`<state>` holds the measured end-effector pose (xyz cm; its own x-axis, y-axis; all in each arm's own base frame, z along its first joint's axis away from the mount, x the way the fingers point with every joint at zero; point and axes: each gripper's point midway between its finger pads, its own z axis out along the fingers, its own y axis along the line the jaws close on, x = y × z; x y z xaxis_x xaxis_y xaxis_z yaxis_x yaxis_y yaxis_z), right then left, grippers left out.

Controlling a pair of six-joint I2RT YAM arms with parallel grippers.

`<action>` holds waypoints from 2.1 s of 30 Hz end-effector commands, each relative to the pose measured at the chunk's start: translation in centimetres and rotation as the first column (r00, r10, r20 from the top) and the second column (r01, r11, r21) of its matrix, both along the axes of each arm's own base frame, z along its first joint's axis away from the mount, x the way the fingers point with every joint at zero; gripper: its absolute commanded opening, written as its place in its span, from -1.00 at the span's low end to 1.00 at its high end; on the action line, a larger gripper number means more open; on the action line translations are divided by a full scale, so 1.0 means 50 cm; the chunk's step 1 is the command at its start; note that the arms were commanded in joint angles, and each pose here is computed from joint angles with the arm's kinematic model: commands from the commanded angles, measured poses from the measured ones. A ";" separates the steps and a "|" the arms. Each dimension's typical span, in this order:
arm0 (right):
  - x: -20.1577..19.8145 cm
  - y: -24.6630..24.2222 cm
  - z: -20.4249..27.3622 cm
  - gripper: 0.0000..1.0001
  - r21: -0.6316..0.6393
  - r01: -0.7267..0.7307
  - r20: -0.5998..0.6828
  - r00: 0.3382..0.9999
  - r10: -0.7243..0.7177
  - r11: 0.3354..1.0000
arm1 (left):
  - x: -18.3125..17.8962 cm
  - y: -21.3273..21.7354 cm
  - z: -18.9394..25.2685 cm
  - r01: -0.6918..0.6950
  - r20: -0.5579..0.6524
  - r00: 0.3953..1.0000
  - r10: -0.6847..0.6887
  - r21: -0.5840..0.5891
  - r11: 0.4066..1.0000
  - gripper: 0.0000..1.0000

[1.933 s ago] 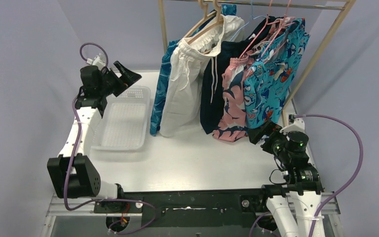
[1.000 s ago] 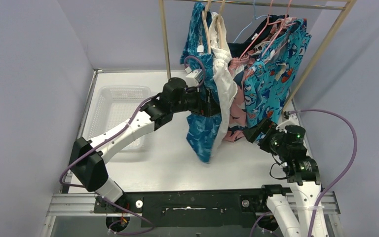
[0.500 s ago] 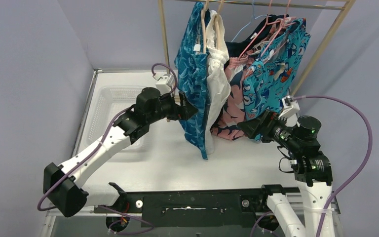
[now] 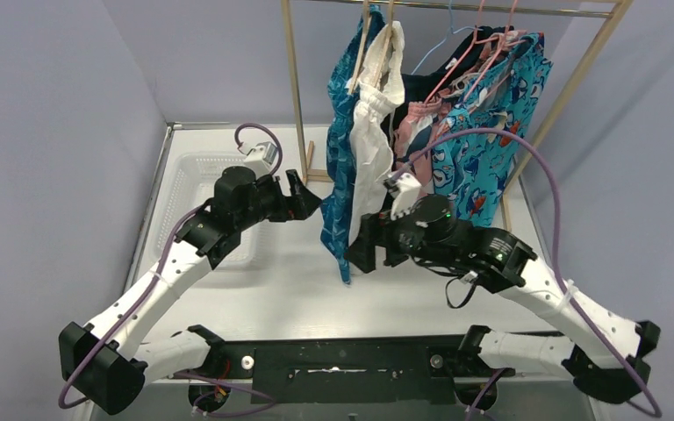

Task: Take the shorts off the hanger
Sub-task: Adjust the shorts on the hanger.

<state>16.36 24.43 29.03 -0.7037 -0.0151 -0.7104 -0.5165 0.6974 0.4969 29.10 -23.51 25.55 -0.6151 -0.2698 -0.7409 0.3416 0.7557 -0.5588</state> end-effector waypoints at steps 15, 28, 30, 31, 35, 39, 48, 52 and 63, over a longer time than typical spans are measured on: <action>0.100 0.225 0.253 0.62 -0.070 0.188 0.515 0.848 -0.126 0.980 | -0.066 0.282 0.035 -0.523 0.093 0.850 0.519 0.025 0.852 0.82; 0.247 0.153 0.343 0.74 -0.049 0.531 0.590 0.699 -0.404 0.846 | -0.099 0.319 0.018 -0.563 0.092 0.826 0.557 0.067 0.824 0.83; 0.268 0.115 0.330 0.70 -0.019 0.524 0.542 0.721 -0.432 0.851 | -0.097 0.316 0.012 -0.559 0.089 0.828 0.553 0.066 0.827 0.83; 0.276 0.099 0.325 0.70 -0.014 0.517 0.523 0.733 -0.434 0.856 | -0.096 0.313 0.010 -0.555 0.086 0.831 0.550 0.062 0.830 0.83; 0.308 0.037 0.326 0.71 -0.010 0.532 0.499 0.737 -0.457 0.847 | -0.090 0.301 -0.005 -0.540 0.063 0.842 0.536 0.063 0.839 0.83; 0.337 0.010 0.337 0.72 -0.003 0.558 0.495 0.722 -0.483 0.830 | -0.085 0.289 -0.015 -0.522 0.045 0.853 0.520 0.067 0.851 0.83; 0.363 0.108 0.344 0.77 0.040 0.503 0.477 0.750 -0.459 0.863 | -0.084 0.279 -0.023 -0.498 0.029 0.867 0.497 0.083 0.863 0.83; 0.345 0.111 0.341 0.81 0.038 0.540 0.494 0.721 -0.486 0.841 | -0.088 0.279 -0.030 -0.493 0.020 0.870 0.493 0.094 0.865 0.83; 0.239 0.052 0.234 0.97 0.004 0.399 0.428 0.828 -0.362 0.917 | -0.088 0.270 -0.025 -0.469 0.022 0.883 0.469 0.091 0.878 0.83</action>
